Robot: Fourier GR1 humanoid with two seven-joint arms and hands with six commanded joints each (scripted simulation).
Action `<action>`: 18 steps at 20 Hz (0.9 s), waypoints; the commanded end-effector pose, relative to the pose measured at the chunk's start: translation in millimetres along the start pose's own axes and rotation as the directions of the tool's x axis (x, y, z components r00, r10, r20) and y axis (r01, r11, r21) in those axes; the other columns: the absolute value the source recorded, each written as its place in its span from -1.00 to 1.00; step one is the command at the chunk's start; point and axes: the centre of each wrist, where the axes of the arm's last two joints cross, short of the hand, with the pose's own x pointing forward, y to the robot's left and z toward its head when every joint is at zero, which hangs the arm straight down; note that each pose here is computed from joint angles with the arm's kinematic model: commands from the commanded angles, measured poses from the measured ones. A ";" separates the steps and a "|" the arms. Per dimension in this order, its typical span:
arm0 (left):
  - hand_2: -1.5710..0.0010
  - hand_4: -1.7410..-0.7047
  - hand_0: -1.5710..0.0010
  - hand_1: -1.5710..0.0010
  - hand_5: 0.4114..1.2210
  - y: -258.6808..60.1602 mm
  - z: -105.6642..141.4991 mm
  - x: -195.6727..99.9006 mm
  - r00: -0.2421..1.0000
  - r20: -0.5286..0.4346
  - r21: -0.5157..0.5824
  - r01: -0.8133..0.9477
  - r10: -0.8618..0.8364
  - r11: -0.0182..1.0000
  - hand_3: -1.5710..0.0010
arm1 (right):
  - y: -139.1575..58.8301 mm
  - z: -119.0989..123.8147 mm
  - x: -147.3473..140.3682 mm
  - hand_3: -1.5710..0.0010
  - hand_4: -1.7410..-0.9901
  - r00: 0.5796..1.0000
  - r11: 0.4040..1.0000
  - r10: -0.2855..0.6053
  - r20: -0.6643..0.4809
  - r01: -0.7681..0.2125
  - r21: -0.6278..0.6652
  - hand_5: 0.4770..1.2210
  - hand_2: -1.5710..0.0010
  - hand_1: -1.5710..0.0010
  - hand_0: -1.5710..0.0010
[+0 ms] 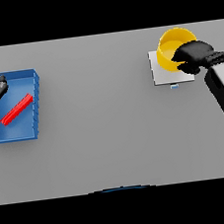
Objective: Pick up the red beaker and tilt it to pour out 1 green nut into yellow bowl. Pick up the yellow bowl and place it on the metallic measuring scale.
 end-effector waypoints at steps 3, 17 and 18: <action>1.00 0.96 1.00 1.00 -0.35 2.0 -0.3 6.0 1.000 0.015 -0.001 0.004 -0.004 1.000 1.00 | 10.7 -2.4 -0.5 -0.79 -1.00 0.999 1.000 -0.025 0.033 0.025 -0.004 1.00 -0.71 -1.00 -1.00; 1.00 0.96 1.00 1.00 -0.38 -0.7 -3.8 8.8 1.000 0.014 -0.002 0.001 -0.001 1.000 1.00 | 8.3 -7.4 2.2 0.36 -0.52 0.999 0.999 0.018 0.045 -0.020 0.051 0.16 0.51 0.63 0.59; 1.00 0.96 1.00 1.00 -0.38 -1.4 -4.0 7.4 1.000 0.003 -0.002 0.005 -0.005 1.000 1.00 | 8.5 -6.9 0.0 0.41 -0.50 0.998 0.999 0.019 0.055 -0.021 0.048 0.11 0.61 0.71 0.67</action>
